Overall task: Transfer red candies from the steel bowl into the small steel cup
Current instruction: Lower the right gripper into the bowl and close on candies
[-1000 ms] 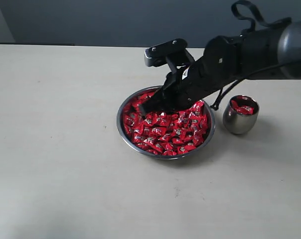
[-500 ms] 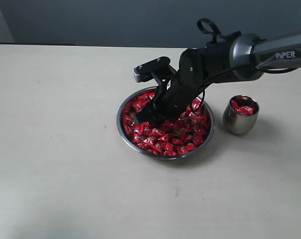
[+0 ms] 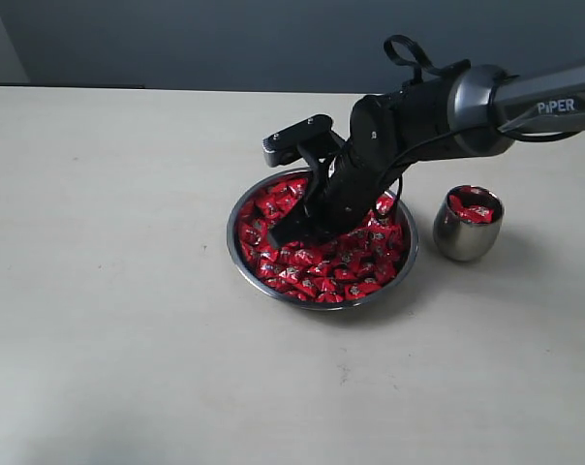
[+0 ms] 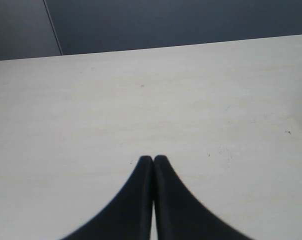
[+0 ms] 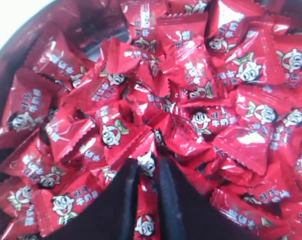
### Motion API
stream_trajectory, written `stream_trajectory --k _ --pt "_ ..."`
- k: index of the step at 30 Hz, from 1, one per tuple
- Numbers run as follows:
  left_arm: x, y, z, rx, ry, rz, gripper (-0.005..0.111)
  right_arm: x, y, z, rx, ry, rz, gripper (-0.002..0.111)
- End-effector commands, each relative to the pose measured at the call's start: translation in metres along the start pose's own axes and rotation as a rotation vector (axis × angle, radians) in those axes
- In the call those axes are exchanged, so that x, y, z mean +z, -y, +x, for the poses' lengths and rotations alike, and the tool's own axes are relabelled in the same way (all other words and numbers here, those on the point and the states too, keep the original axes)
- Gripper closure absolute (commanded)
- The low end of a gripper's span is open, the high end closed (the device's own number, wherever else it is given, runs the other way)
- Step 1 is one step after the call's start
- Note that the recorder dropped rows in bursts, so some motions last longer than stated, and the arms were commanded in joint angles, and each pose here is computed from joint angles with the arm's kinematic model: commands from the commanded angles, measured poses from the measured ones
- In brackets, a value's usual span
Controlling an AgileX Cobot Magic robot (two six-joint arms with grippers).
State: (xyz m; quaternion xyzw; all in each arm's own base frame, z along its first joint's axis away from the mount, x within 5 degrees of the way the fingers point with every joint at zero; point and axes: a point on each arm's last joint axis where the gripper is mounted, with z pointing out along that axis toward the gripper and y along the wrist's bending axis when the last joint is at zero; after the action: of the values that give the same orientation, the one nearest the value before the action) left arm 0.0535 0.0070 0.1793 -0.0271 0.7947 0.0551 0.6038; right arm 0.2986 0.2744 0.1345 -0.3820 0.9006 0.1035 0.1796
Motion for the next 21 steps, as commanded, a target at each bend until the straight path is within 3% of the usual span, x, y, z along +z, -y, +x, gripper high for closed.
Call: stream_trajectory --k 1,21 --pt "-0.001 0.000 -0.003 0.002 0.019 0.006 0.106 -0.001 0.003 -0.001 -0.008 -0.005 0.005 0.108" --pt "-0.001 0.000 -0.003 0.002 0.019 0.006 0.106 -0.043 -0.001 -0.010 -0.011 0.045 0.001 0.107"
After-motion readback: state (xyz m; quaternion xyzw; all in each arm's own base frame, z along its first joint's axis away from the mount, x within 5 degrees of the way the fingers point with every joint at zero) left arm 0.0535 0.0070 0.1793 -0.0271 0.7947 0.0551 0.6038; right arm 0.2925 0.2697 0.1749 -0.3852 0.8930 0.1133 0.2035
